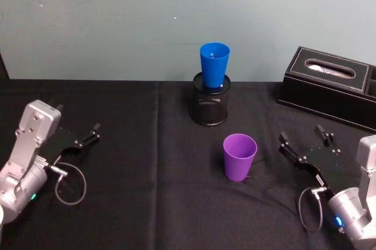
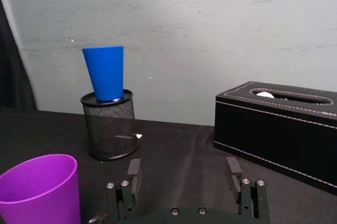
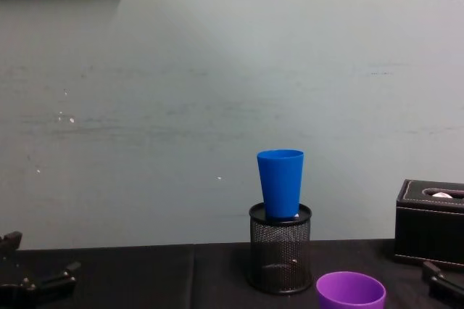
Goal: Pick up one cup with a gripper and tap it against the other cup.
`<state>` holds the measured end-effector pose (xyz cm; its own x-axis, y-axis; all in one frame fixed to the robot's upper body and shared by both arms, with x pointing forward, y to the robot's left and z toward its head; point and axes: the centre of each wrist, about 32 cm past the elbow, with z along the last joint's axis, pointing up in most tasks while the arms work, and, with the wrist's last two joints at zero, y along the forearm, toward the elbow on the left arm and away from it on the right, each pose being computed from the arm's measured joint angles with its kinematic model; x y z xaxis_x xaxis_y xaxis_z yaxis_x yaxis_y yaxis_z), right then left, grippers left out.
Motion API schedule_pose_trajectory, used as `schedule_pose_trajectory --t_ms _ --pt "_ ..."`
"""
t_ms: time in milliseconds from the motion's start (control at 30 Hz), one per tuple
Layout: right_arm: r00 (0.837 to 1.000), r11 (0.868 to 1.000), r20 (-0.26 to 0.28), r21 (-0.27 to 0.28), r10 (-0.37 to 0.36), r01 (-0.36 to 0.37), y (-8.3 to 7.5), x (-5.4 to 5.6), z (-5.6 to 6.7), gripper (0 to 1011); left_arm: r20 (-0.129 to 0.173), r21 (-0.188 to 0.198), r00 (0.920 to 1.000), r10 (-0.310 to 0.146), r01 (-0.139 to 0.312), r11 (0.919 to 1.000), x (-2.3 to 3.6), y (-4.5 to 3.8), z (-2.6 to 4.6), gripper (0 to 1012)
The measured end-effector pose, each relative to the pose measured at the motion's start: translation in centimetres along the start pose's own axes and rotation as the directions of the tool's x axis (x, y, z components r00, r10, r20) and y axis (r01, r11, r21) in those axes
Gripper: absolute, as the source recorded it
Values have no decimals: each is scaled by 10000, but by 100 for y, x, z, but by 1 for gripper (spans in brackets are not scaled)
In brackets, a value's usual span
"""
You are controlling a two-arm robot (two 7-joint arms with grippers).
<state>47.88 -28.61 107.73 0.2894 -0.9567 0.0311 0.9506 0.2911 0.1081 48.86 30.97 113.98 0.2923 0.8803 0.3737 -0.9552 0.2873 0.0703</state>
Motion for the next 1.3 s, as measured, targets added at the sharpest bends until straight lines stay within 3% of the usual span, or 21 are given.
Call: schedule_pose_trajectory --t_ms 500,1300 --pt "9994 9980 -54 -536 338 -341 55 60 -36 1002 1 0 10000 0 0 10000 0 0 0 1011" --pt "9995 9984 -77 -474 315 -318 47 53 -39 1002 1 0 10000 1 -1 10000 1 0 0 1011"
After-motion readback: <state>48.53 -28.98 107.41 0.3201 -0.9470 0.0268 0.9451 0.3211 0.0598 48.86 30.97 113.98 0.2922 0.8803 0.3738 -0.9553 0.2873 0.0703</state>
